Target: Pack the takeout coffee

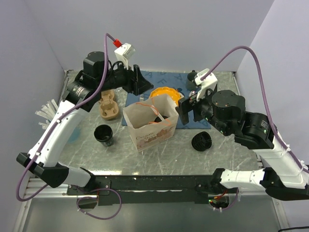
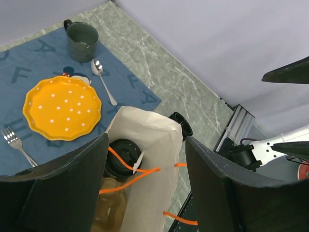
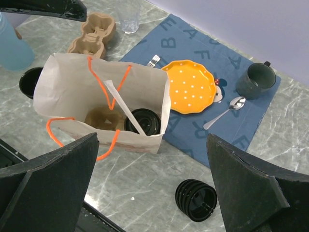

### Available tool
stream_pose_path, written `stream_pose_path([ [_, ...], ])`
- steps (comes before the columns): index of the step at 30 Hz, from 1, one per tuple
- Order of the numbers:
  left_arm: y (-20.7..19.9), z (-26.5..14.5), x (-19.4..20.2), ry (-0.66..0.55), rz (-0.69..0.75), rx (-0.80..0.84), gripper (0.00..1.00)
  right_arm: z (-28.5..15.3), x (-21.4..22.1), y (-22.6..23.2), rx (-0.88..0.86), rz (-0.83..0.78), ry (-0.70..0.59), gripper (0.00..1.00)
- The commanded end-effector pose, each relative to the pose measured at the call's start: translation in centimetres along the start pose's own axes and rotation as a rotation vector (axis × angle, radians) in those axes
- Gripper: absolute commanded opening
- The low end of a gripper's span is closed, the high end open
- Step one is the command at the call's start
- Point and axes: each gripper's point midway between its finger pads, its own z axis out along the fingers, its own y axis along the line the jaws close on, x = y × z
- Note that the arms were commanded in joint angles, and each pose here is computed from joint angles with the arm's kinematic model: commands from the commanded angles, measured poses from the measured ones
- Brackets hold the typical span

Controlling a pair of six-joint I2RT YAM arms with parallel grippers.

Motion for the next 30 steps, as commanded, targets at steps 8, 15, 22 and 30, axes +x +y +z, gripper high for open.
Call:
stream_pose_path([
  [8,1.9,-1.8,3.3,0.018,0.043,-0.107,0.66,3.6,-2.1,2.5,-0.177,-0.006,0.036,0.90],
  [15,3.6,-1.6,5.6,0.039,0.031,-0.160,0.61,7.5,-2.0,3.0,-0.356,0.076,0.080,0.68],
  [22,4.1,-1.2,6.7,0.063,0.089,-0.150,0.62,9.4,0.2,4.2,-0.494,0.114,0.158,0.65],
  [30,4.2,-1.3,9.0,0.088,0.072,-0.128,0.61,11.5,3.7,4.3,-0.523,0.039,0.102,0.55],
])
